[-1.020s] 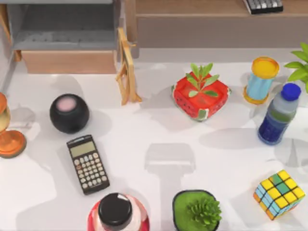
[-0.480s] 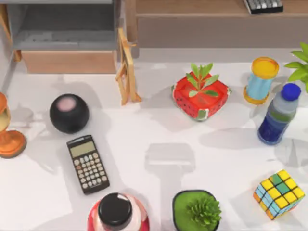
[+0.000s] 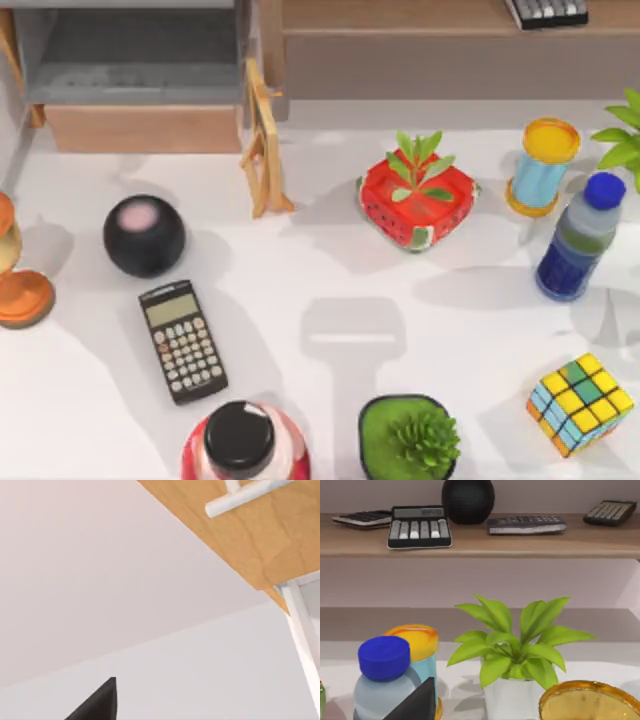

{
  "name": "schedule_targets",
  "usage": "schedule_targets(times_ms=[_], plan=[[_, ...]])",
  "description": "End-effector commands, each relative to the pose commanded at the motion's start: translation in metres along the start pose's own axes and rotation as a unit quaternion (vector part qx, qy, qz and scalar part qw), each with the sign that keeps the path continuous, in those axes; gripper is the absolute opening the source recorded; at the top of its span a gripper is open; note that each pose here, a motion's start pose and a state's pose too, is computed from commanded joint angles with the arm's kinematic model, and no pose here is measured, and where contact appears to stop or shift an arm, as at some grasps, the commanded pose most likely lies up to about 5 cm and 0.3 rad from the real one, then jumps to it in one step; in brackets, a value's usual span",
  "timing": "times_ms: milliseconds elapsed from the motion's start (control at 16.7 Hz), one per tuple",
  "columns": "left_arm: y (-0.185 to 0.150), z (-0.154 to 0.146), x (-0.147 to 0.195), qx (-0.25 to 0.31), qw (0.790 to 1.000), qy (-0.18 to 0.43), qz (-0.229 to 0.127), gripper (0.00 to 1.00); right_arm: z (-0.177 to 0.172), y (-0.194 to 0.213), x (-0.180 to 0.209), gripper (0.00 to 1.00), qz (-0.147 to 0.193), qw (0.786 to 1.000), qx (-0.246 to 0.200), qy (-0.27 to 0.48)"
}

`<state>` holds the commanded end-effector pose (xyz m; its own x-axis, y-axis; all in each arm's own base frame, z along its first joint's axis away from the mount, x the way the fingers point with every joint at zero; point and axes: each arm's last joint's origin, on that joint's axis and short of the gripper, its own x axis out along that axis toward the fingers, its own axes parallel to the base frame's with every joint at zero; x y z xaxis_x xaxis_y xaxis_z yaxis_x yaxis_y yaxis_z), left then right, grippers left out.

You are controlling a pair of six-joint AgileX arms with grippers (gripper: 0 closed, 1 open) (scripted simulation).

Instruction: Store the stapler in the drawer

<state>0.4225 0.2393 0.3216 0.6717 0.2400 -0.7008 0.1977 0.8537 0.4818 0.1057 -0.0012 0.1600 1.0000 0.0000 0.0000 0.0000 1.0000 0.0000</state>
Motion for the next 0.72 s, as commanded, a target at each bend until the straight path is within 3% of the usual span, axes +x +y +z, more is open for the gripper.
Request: schedule_targets(times_ms=[180, 420, 540, 720], plan=[[0.034, -0.025, -0.027, 0.095, 0.983, -0.072, 0.137, 1.0, 0.0, 0.0, 0.0, 1.0, 0.0, 1.0, 0.0, 0.0], [0.052, -0.079, -0.041, 0.229, 0.919, -0.105, 0.303, 1.0, 0.0, 0.0, 0.0, 1.0, 0.0, 1.0, 0.0, 0.0], [0.045, -0.112, -0.04, 0.29, 0.88, -0.105, 0.362, 1.0, 0.0, 0.0, 0.0, 1.0, 0.0, 1.0, 0.0, 0.0], [0.014, -0.161, -0.029, 0.364, 0.829, -0.103, 0.411, 1.0, 0.0, 0.0, 0.0, 1.0, 0.0, 1.0, 0.0, 0.0]])
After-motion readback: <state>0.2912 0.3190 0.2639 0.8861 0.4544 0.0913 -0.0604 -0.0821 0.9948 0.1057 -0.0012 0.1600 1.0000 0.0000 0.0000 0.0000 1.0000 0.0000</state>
